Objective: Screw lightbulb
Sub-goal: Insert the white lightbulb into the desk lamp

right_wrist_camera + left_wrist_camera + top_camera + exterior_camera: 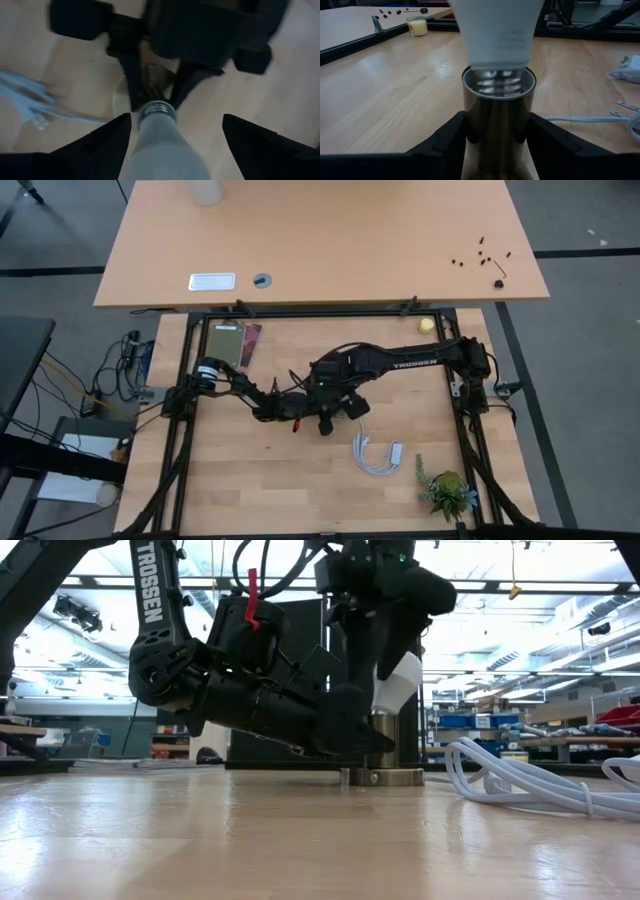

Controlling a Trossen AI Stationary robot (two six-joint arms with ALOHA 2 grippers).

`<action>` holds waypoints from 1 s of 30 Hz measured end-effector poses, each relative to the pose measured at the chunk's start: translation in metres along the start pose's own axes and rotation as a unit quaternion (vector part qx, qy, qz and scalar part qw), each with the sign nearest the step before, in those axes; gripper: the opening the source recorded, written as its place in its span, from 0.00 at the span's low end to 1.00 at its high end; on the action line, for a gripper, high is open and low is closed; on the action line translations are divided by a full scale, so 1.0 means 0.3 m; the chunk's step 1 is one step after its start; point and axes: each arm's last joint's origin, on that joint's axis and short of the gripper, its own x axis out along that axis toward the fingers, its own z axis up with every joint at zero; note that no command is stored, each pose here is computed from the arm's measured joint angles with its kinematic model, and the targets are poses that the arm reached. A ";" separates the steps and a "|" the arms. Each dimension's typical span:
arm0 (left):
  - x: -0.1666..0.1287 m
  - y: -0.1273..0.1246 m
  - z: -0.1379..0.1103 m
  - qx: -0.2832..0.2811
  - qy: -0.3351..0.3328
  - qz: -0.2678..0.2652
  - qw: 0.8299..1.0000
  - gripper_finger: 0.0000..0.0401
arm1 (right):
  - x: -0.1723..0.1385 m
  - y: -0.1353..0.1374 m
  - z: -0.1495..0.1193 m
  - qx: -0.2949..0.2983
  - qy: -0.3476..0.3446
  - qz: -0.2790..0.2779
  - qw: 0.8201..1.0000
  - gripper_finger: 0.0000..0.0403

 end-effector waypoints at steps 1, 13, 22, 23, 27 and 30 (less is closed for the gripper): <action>0.000 0.000 0.000 0.000 0.000 0.000 1.000 0.46 | 0.000 0.001 0.001 -0.005 -0.004 0.007 1.000 0.80; 0.000 0.001 -0.001 0.002 0.001 0.000 1.000 0.47 | -0.087 0.001 0.048 0.048 -0.056 0.000 0.997 0.79; 0.000 0.001 -0.002 0.003 0.002 0.000 1.000 0.47 | -0.162 0.033 0.012 0.045 0.020 0.005 0.999 0.80; 0.000 0.001 -0.002 0.002 0.002 0.000 1.000 0.47 | -0.161 0.036 0.005 0.045 0.032 0.009 0.998 0.81; 0.000 0.001 -0.002 0.003 0.002 0.000 1.000 0.47 | -0.158 0.038 0.001 0.039 0.043 0.002 0.998 0.85; 0.000 0.001 -0.002 0.003 0.002 0.000 1.000 0.47 | -0.145 0.046 -0.002 0.022 0.059 -0.012 0.998 0.87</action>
